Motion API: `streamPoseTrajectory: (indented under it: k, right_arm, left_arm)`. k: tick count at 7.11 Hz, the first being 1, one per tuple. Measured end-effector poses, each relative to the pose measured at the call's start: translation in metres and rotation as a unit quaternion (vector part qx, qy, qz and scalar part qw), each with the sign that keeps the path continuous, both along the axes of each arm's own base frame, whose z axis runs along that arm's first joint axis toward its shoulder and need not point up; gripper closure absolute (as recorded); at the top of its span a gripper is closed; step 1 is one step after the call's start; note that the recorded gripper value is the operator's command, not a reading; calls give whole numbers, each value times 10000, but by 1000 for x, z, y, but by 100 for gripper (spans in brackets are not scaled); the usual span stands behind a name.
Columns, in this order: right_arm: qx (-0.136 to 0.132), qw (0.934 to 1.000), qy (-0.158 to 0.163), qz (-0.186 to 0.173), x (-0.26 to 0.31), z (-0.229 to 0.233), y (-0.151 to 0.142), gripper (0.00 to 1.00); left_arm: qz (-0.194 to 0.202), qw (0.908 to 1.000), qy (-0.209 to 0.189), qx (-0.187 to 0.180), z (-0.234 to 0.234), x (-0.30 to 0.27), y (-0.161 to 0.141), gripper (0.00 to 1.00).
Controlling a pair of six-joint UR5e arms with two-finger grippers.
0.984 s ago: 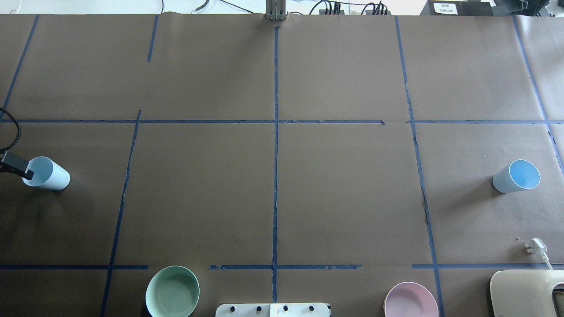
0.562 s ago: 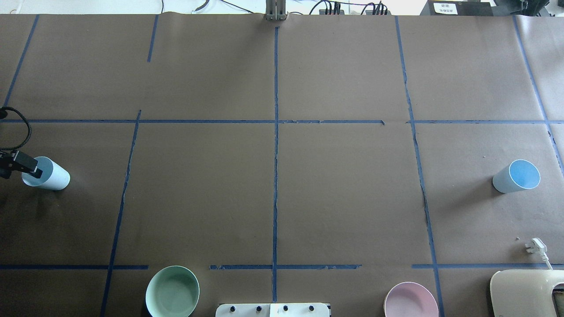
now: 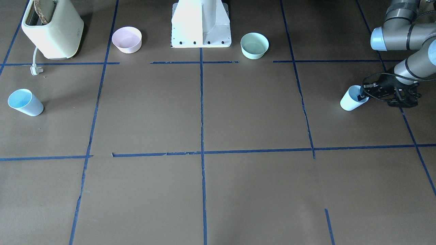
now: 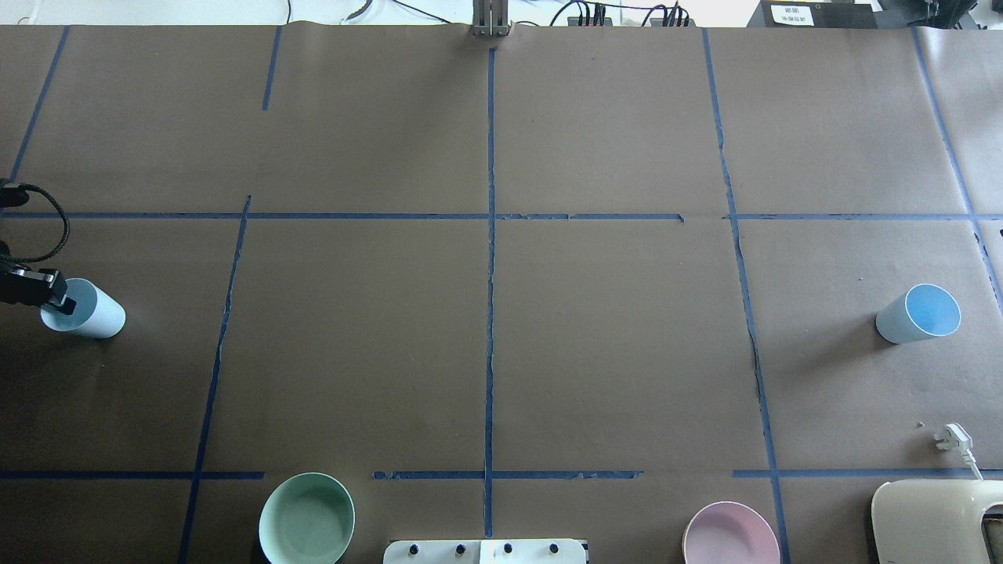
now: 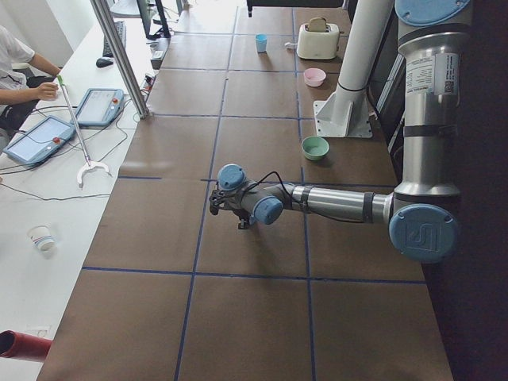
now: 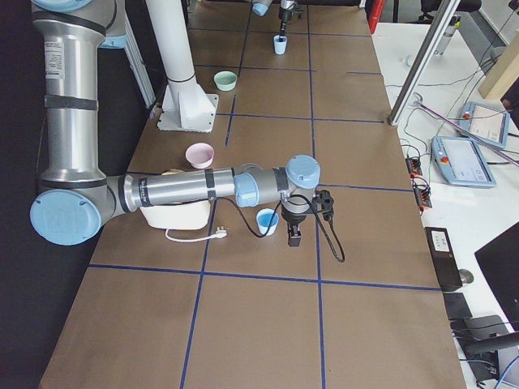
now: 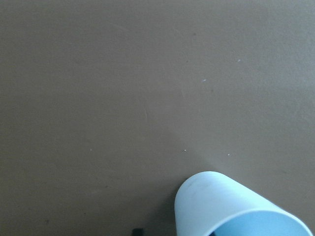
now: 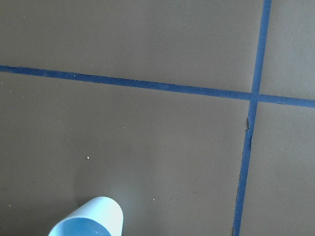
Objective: Stack blue cups with both arms
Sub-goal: 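Lift the cup with the left gripper and carry it to the table centre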
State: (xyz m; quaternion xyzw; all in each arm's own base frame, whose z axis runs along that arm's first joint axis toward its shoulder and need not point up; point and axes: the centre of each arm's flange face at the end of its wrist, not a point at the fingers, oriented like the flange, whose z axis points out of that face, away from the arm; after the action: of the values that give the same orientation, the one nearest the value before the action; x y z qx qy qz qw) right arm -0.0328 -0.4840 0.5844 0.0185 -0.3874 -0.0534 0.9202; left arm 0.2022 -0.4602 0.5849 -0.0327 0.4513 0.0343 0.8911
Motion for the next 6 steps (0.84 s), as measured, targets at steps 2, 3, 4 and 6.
streamPoseTrajectory:
  k: [2,3,4,6]
  right_arm:
    - [17,10000,-6,-3,-1,-2,-1,0]
    - [24,10000,-8,-3,-1,-3,-2,0]
    - [29,10000,-9,-3,-1,-3,-2,0]
    - [61,10000,-18,-2,-1,-5,-2,0]
  left_arm:
    - [-273,9989,378,-36,-90,49,-35,100]
    - [-301,9976,624,-95,-159,101,-51,100]
    - [-291,9966,758,-110,-232,169,-58,100]
    - [-553,9959,680,220,-342,278,-78,100]
